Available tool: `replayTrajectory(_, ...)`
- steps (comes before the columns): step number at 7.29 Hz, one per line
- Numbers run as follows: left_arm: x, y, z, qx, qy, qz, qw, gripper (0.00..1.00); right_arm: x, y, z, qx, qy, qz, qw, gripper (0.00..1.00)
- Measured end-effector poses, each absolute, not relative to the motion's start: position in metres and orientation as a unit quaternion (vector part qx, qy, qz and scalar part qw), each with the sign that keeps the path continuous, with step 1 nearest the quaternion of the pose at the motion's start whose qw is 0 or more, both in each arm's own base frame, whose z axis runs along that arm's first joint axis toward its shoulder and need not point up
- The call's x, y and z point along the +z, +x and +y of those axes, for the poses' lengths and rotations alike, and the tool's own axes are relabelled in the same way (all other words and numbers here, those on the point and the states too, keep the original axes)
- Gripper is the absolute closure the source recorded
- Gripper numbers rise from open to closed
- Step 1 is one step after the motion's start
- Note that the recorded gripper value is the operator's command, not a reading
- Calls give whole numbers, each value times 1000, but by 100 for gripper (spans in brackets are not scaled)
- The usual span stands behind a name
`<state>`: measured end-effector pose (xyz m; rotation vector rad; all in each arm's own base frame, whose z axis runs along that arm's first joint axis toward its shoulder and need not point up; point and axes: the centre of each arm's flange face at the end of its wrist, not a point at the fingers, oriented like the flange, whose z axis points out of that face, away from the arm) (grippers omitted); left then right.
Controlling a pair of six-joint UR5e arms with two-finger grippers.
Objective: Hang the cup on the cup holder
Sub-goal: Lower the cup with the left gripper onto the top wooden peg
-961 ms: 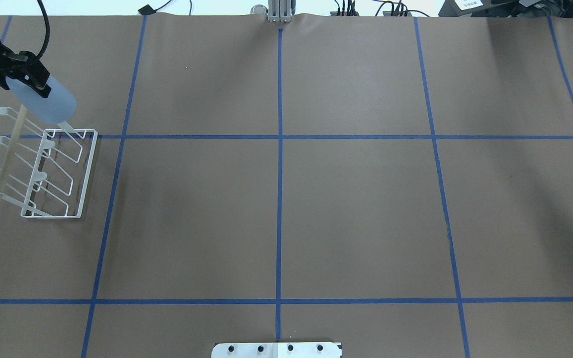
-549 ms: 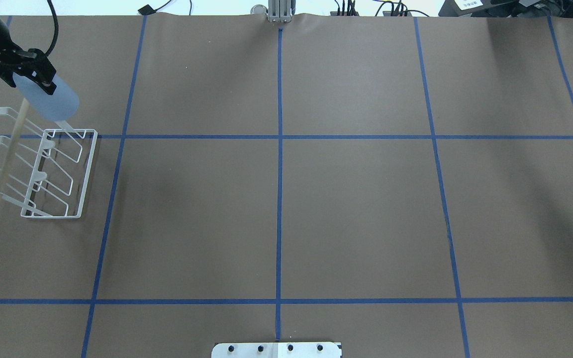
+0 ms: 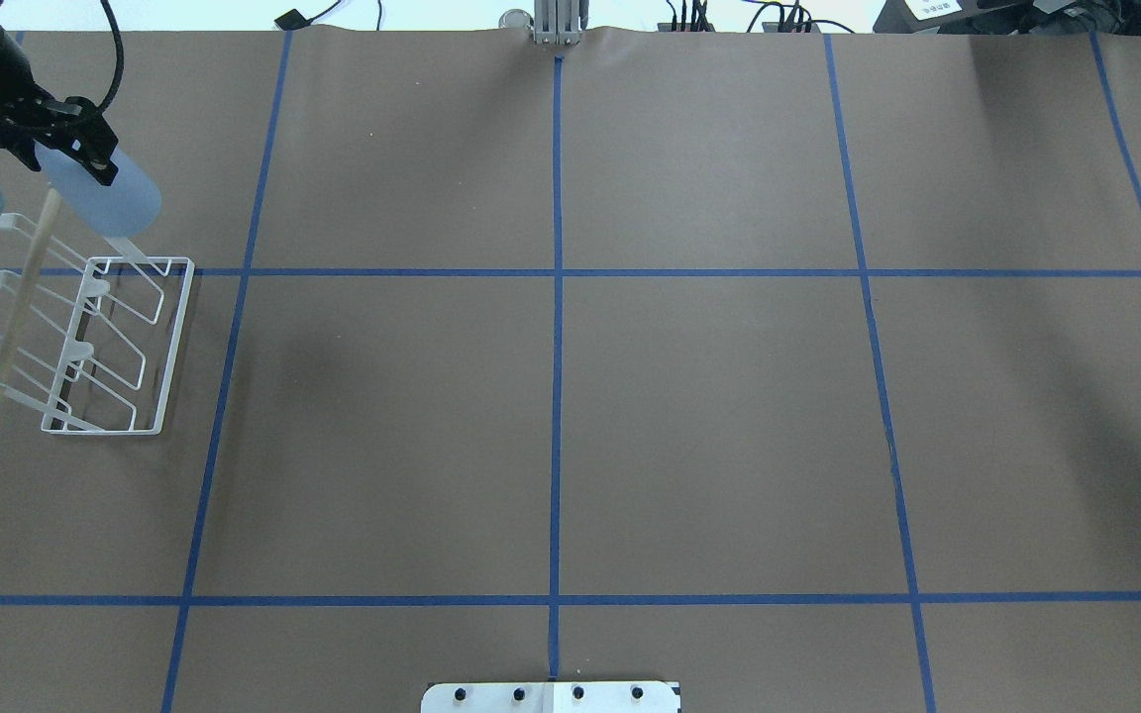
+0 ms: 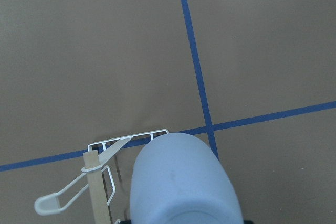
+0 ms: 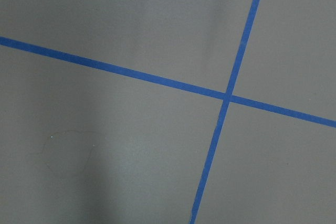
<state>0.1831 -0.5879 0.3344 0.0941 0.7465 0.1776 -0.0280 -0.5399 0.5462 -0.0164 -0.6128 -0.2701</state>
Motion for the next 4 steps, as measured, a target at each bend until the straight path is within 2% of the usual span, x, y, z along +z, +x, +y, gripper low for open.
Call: replayTrajectory(4, 350, 188, -591, 85, 32, 360, 929, 100, 546, -28, -540, -133, -8, -303, 944, 0)
